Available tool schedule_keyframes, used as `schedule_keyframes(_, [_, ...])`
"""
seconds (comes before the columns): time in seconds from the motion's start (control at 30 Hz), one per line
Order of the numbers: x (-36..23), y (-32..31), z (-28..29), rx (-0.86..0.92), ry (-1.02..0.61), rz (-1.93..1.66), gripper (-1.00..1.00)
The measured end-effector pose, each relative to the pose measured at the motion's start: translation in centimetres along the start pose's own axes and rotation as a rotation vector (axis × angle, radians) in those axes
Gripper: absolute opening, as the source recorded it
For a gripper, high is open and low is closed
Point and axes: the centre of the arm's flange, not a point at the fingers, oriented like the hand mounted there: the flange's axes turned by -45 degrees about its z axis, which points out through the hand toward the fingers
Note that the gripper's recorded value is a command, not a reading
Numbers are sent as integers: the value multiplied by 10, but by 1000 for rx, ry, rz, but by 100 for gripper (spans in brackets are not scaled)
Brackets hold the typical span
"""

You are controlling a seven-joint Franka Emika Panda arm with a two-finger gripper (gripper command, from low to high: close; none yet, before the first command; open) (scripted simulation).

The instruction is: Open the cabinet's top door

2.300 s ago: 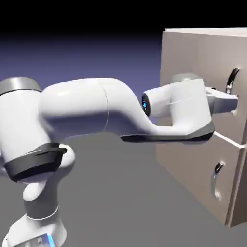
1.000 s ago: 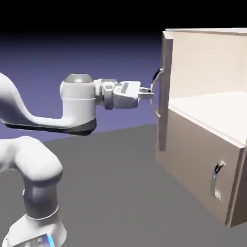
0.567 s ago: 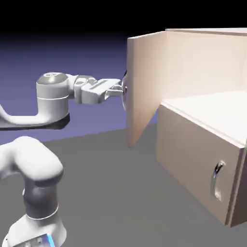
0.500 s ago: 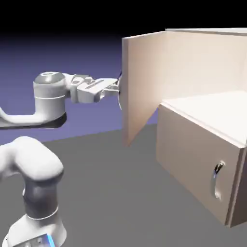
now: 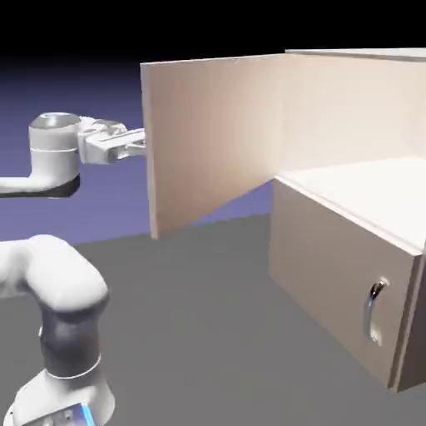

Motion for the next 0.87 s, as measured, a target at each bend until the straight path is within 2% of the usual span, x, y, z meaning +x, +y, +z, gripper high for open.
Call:
schedule_keyframes(0.4, [0, -49, -111, -240, 0, 0, -100])
schedule_keyframes(0.87, [0, -116, -200, -461, 0, 0, -100])
